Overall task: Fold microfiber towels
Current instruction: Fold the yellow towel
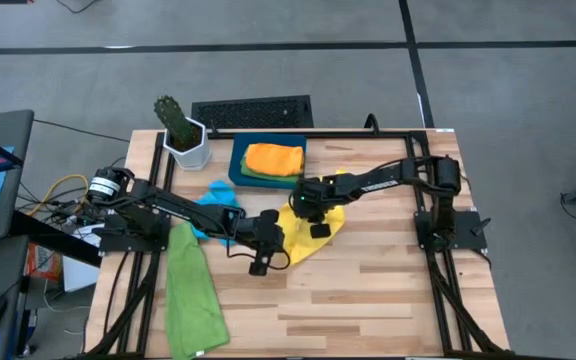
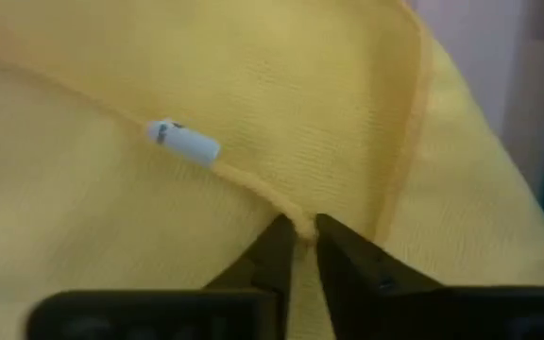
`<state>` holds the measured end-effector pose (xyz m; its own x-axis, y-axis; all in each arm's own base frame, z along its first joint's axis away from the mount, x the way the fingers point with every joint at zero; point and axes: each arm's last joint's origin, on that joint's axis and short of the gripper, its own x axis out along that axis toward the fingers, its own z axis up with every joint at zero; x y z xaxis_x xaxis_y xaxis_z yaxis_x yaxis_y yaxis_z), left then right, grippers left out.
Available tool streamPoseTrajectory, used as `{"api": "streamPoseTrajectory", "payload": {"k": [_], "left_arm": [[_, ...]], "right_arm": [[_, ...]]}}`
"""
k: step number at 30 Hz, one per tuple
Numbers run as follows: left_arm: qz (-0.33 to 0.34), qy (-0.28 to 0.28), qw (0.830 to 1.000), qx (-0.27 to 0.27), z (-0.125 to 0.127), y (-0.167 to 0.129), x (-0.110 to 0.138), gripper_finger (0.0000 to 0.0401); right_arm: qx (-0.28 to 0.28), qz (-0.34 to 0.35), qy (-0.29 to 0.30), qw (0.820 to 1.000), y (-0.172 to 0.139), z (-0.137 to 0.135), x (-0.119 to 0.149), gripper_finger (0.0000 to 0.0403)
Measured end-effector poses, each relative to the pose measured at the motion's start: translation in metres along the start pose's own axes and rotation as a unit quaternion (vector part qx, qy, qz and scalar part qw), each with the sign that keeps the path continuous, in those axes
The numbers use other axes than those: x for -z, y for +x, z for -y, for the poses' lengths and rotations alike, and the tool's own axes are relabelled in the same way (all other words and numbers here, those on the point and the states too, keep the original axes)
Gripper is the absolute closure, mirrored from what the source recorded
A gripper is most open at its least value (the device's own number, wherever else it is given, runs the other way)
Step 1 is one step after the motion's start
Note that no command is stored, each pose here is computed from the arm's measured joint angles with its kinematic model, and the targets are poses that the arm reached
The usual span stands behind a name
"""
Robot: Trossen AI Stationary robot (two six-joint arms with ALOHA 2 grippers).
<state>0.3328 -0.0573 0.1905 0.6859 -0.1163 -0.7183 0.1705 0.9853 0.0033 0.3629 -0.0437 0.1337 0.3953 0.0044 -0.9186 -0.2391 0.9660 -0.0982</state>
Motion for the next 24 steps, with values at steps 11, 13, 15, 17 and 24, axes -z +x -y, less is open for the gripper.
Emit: {"api": "streamPoseTrajectory", "payload": {"k": [11, 13, 15, 17, 24], "left_arm": [[-0.006, -0.113, 0.994, -0.008, -0.004, -0.018, -0.013, 0.0401], [0.003, -0.147, 0.989, -0.008, -0.005, -0.031, -0.022, 0.0401], [0.023, -0.182, 0.983, -0.006, -0.006, -0.048, -0.035, 0.0401], [0.035, -0.217, 0.976, 0.0, -0.005, -0.07, -0.05, 0.0401], [0.11, -0.23, 0.967, -0.009, 0.002, -0.155, -0.102, 0.0401]], "right_arm": [[0.0, 0.032, 0.098, 0.995, -0.108, -0.014, -0.012, 0.0395], [-0.001, 0.064, 0.13, 0.989, -0.147, -0.025, -0.013, 0.0396], [-0.006, 0.105, 0.161, 0.981, -0.187, -0.04, -0.01, 0.0398], [-0.006, 0.161, 0.192, 0.968, -0.225, -0.057, -0.003, 0.0398], [0.062, 0.355, 0.265, 0.895, -0.336, -0.1, 0.039, 0.0399]]}}
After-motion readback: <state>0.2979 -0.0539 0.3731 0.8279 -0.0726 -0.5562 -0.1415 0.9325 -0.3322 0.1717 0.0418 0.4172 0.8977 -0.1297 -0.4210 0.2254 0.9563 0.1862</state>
